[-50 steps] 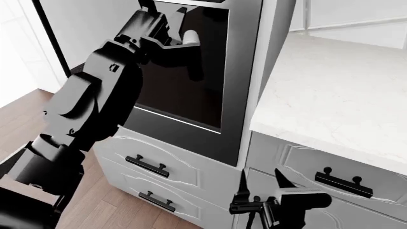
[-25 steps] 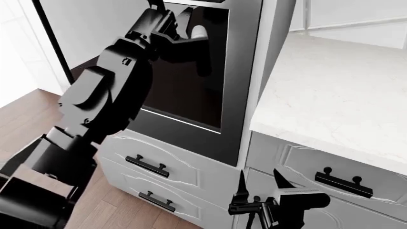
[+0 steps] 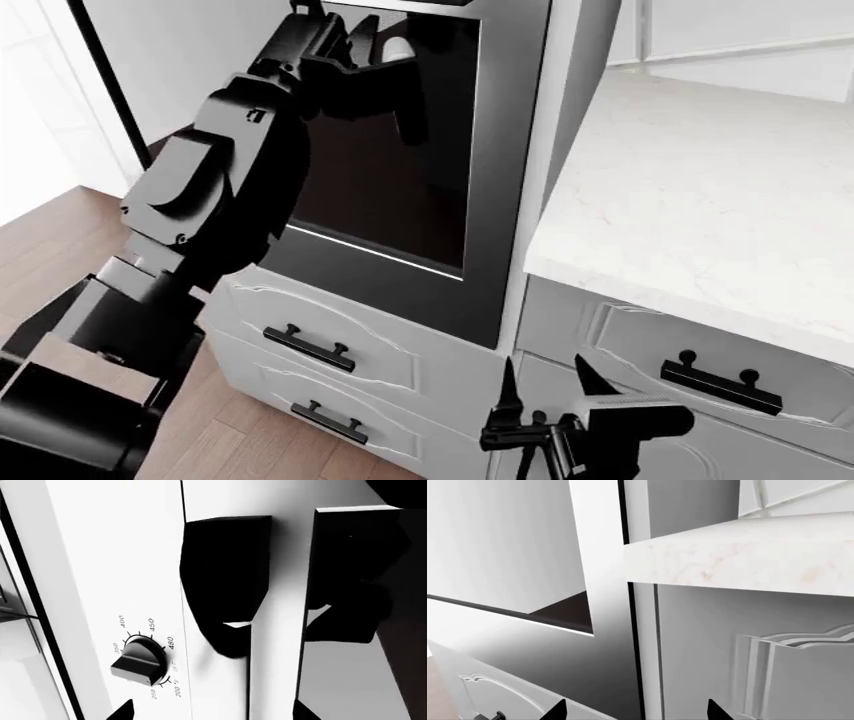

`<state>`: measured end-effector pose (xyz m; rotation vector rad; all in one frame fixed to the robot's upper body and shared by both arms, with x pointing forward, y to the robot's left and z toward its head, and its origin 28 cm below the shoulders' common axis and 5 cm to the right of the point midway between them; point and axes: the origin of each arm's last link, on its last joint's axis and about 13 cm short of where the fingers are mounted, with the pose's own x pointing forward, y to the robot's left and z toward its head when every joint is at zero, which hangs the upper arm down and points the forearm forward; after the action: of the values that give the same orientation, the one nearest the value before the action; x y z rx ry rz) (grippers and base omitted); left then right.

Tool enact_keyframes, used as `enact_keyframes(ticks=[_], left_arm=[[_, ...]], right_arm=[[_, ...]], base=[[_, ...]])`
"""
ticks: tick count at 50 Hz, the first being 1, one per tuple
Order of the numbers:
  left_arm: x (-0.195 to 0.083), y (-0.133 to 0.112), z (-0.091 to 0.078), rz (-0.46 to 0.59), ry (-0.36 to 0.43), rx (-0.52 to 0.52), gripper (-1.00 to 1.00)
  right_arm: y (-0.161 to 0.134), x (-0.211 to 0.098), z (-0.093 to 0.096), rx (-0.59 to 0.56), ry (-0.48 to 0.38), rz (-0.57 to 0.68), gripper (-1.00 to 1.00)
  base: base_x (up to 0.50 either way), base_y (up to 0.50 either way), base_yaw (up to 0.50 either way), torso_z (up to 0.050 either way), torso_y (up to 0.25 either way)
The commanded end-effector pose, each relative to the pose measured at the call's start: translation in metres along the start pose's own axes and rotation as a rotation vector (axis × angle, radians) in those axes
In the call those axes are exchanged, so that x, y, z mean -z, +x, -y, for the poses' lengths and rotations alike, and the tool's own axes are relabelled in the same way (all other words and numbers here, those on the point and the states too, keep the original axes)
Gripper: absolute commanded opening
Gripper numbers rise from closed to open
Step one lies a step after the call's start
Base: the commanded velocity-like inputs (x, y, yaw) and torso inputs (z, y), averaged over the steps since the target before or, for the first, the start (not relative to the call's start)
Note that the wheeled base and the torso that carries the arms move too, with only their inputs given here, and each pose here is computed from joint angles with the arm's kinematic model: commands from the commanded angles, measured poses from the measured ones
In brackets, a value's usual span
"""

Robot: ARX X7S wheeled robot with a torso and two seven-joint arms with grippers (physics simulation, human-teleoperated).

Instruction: Open the oven door

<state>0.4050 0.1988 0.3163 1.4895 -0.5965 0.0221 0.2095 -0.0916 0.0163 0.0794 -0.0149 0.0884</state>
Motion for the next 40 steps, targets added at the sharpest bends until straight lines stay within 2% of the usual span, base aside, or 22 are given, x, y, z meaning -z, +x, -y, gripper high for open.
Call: enact_keyframes(ticks=[1,11,30,40], left_arm=[[0.0054,0.0018,-0.0069,-0.023,0.025,-0.005,1.0],[0.0057,0.0057,-0.013,-0.024,0.049,-0.014,1.0],[0.0015,0.0082,-0.0097,-0.008,0.043,-0.01,1.0],[0.006,0.009,-0.0068,-0.044,0.036,0.015,1.0]], right_arm=[[-0.0002,0.0005,-0.0001,-0.001,-0.001,-0.001,1.0],[0.0004,0.001,0.0,-0.002,-0.002,0.0,1.0],[-0.0009,0.0007,-0.0015,-0.01,-0.005,0.0,1.0],[-0.0013,0.0001,-0.0018,-0.009,-0.006,0.0,1.0]], base=[[0.0,0.0,0.0,0.0,0.0],[0.0,0.0,0.0,0.0,0.0],[0.0,0.0,0.0,0.0,0.0],[0.0,0.0,0.0,0.0,0.0]])
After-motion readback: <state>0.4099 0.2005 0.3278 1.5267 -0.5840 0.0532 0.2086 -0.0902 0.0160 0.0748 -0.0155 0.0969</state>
